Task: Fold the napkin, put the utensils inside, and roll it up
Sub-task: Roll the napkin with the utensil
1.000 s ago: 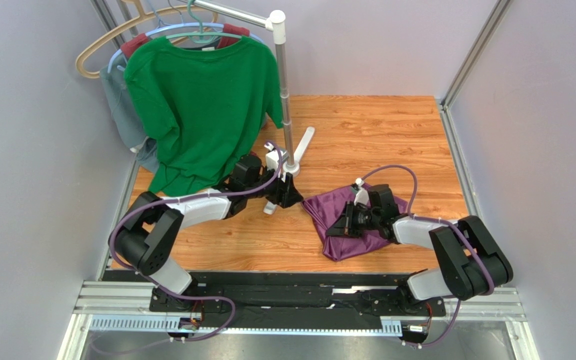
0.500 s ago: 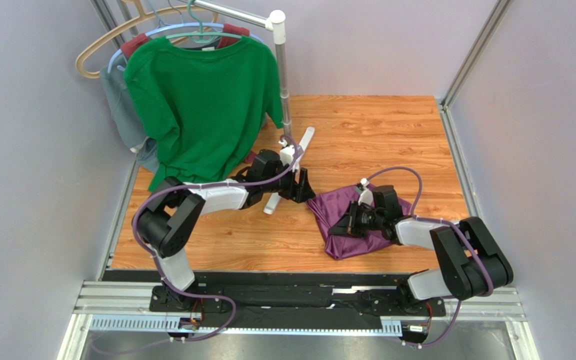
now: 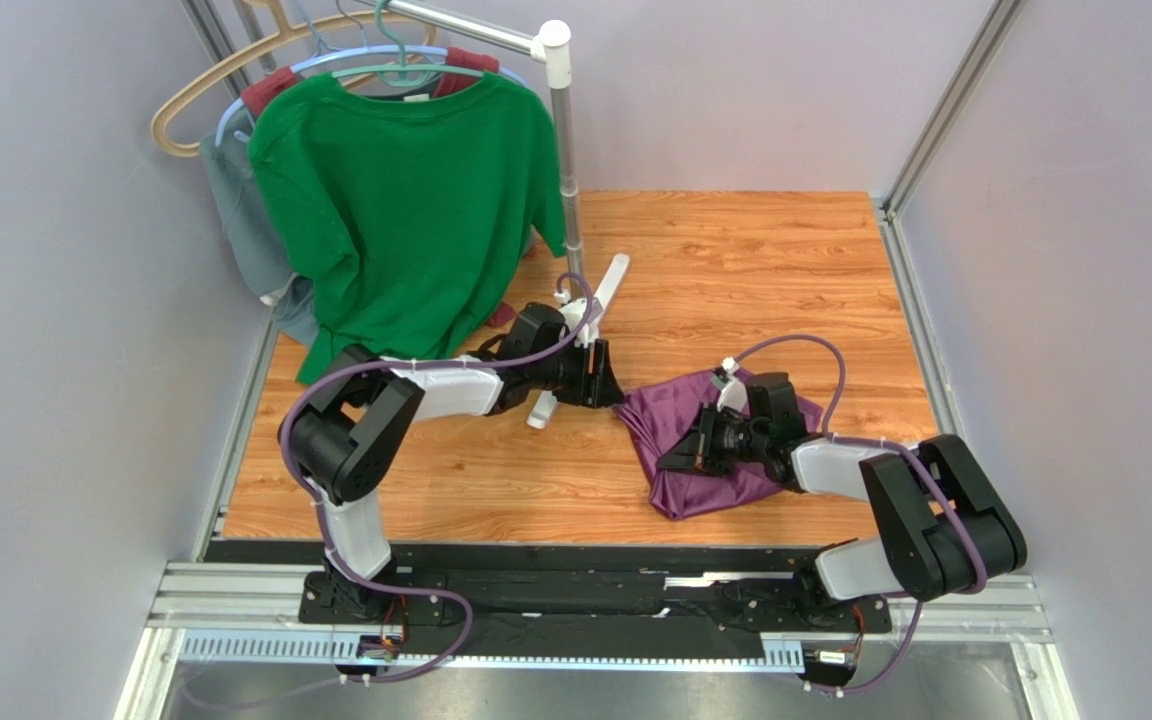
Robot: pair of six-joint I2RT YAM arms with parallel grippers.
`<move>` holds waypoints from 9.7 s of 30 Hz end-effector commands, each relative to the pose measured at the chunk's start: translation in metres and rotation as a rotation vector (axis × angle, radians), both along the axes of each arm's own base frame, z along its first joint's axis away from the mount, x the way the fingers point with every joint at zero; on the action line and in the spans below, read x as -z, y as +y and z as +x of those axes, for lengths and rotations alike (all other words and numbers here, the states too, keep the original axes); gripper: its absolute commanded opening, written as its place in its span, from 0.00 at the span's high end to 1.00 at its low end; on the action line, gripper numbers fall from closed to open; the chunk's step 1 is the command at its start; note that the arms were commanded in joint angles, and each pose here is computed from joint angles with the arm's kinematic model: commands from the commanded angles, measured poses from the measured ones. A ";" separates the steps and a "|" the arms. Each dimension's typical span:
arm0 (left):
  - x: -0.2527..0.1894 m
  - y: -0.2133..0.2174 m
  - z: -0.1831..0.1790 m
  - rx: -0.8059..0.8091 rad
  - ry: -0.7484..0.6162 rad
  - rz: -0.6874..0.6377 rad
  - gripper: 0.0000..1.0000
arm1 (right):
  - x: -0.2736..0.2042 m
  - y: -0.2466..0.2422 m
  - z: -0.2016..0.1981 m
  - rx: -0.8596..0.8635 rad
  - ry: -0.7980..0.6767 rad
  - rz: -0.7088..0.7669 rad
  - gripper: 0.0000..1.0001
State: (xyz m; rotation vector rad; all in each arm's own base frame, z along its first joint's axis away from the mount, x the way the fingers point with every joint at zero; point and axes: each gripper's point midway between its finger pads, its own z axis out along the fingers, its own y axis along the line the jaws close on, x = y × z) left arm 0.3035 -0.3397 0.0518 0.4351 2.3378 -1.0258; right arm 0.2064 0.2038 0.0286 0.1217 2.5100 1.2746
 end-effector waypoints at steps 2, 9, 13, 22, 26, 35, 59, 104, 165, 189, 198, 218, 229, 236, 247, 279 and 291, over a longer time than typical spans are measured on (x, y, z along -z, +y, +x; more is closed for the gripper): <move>-0.023 -0.019 0.002 0.024 -0.005 -0.083 0.46 | 0.010 -0.007 0.001 0.022 -0.011 -0.031 1.00; -0.029 -0.031 0.001 0.046 0.010 -0.118 0.64 | 0.013 -0.008 0.001 0.026 -0.010 -0.037 1.00; -0.035 -0.035 0.002 0.045 0.018 -0.139 0.74 | 0.014 -0.008 0.001 0.027 -0.011 -0.043 1.00; -0.031 -0.041 0.005 0.010 0.075 -0.124 1.00 | 0.013 -0.010 0.000 0.028 -0.009 -0.058 1.00; -0.030 -0.039 0.010 -0.024 0.083 -0.088 1.00 | 0.005 -0.012 0.001 0.019 -0.040 -0.073 0.96; -0.027 -0.040 0.014 -0.045 0.088 -0.024 1.00 | -0.017 -0.012 0.001 -0.028 -0.085 -0.115 0.73; -0.034 -0.045 0.019 -0.048 0.086 -0.032 1.00 | -0.034 0.009 -0.026 -0.055 -0.298 -0.705 0.39; -0.032 -0.036 0.013 -0.041 0.069 -0.006 1.00 | 0.029 0.033 -0.077 -0.272 -0.189 -0.919 0.85; -0.060 -0.004 -0.016 0.207 -0.316 -0.057 0.43 | -0.015 -0.013 -0.036 0.069 0.042 0.142 1.00; -0.041 -0.056 -0.017 0.312 -0.163 -0.232 0.66 | 0.011 -0.042 -0.028 0.202 0.148 0.115 1.00; -0.046 -0.071 -0.006 0.297 -0.150 -0.290 0.66 | 0.013 -0.044 -0.028 0.209 0.144 0.099 1.00; -0.030 -0.091 0.010 0.261 -0.109 -0.334 0.67 | 0.018 -0.045 -0.029 0.210 0.161 0.086 1.00; -0.014 -0.098 0.013 0.255 -0.067 -0.331 0.67 | 0.019 -0.045 -0.027 0.214 0.166 0.084 1.00; 0.002 -0.098 0.014 0.238 -0.009 -0.293 0.69 | 0.014 -0.045 -0.026 0.207 0.154 0.081 1.00; 0.012 -0.096 0.013 0.233 0.024 -0.259 0.72 | -0.023 -0.051 -0.022 0.177 0.065 0.022 0.68; 0.012 -0.095 0.014 0.233 0.020 -0.242 0.72 | -0.034 0.005 -0.043 -0.177 -0.152 -0.626 0.55; 0.013 -0.095 0.014 0.234 0.021 -0.232 0.72 | -0.034 -0.018 -0.042 -0.132 -0.152 -0.729 0.55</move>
